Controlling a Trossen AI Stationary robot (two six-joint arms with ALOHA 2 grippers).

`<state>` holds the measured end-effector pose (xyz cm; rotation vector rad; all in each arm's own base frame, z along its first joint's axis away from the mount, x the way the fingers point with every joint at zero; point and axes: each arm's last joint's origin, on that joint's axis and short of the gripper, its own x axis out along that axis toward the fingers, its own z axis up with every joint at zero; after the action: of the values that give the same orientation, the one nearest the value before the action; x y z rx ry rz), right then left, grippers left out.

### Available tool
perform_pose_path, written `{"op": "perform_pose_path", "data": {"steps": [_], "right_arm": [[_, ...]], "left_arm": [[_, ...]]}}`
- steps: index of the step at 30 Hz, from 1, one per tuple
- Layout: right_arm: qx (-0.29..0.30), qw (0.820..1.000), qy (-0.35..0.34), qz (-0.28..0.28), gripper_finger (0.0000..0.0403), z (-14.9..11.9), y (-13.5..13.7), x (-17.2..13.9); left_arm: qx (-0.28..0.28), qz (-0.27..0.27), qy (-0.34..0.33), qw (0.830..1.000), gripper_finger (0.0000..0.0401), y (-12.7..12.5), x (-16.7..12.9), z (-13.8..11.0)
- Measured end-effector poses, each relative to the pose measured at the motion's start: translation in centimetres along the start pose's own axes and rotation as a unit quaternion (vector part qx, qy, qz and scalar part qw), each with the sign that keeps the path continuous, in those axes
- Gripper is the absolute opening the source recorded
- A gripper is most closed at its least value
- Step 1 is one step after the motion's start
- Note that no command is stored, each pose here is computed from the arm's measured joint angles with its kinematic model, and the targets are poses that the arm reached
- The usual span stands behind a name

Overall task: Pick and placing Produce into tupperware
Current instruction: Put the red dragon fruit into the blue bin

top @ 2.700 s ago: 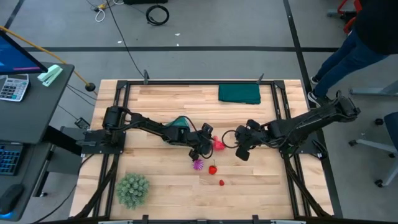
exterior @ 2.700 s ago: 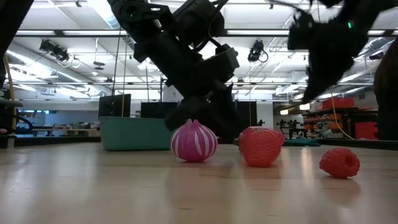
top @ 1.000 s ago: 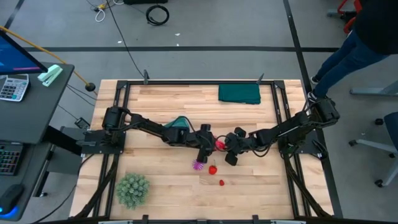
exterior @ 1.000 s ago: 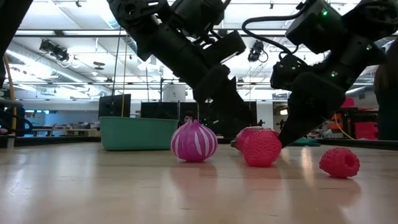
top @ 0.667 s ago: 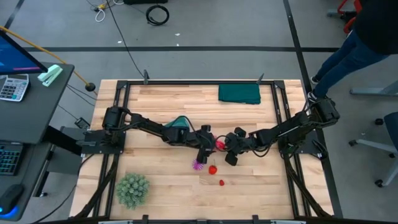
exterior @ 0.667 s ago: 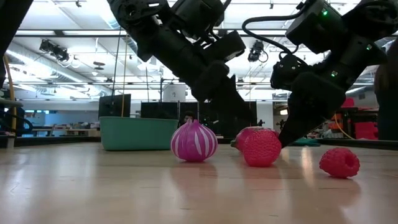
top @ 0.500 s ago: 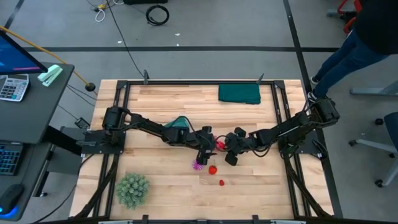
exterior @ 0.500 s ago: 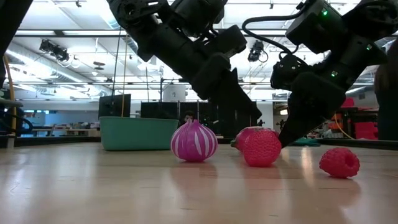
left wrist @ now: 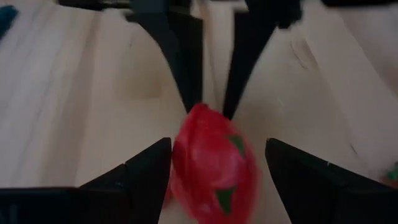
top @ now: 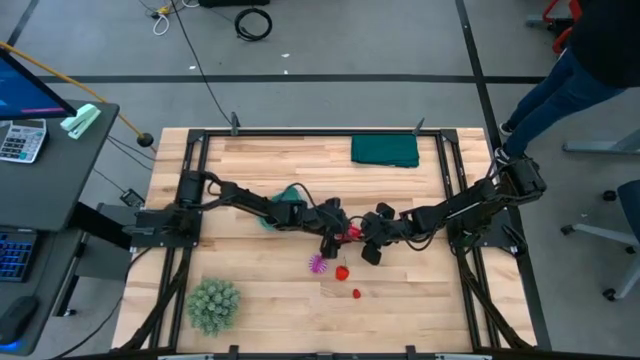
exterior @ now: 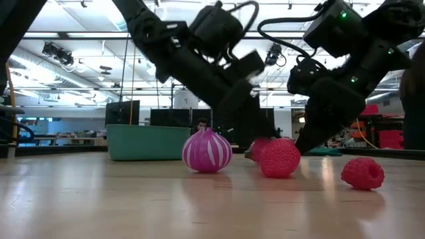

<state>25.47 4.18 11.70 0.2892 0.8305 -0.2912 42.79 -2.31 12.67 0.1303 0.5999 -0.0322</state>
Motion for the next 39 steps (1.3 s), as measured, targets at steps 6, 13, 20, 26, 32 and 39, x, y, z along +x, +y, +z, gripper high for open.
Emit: {"op": "perform_pose_path", "data": {"steps": [6,13,20,26,32,39], "right_arm": [[0.0,1.0,-0.006,0.004,0.0109,0.1,0.1,0.0],[0.002,1.0,-0.011,0.007,0.0109,0.2,0.1,0.0],[0.002,1.0,-0.012,0.007,0.011,0.2,0.1,0.0],[0.003,1.0,-0.013,0.008,0.011,0.3,0.1,0.0],[0.004,1.0,-0.016,0.01,0.011,0.3,0.2,0.0],[0.004,1.0,-0.017,0.01,0.011,0.3,0.2,0.0]], "left_arm": [[0.004,0.002,-0.002,1.0,0.027,0.2,0.4,-0.2],[-0.023,0.004,0.001,1.0,0.027,0.4,0.5,-0.2],[-0.035,0.0,0.019,0.999,0.027,0.0,0.4,-0.5],[-0.047,-0.001,0.029,0.998,0.027,0.0,0.4,-0.7],[-0.05,-0.003,0.042,0.998,0.027,-0.3,1.5,-2.1],[-0.056,-0.001,0.04,0.998,0.0266,-0.2,1.5,-2.0]]}}
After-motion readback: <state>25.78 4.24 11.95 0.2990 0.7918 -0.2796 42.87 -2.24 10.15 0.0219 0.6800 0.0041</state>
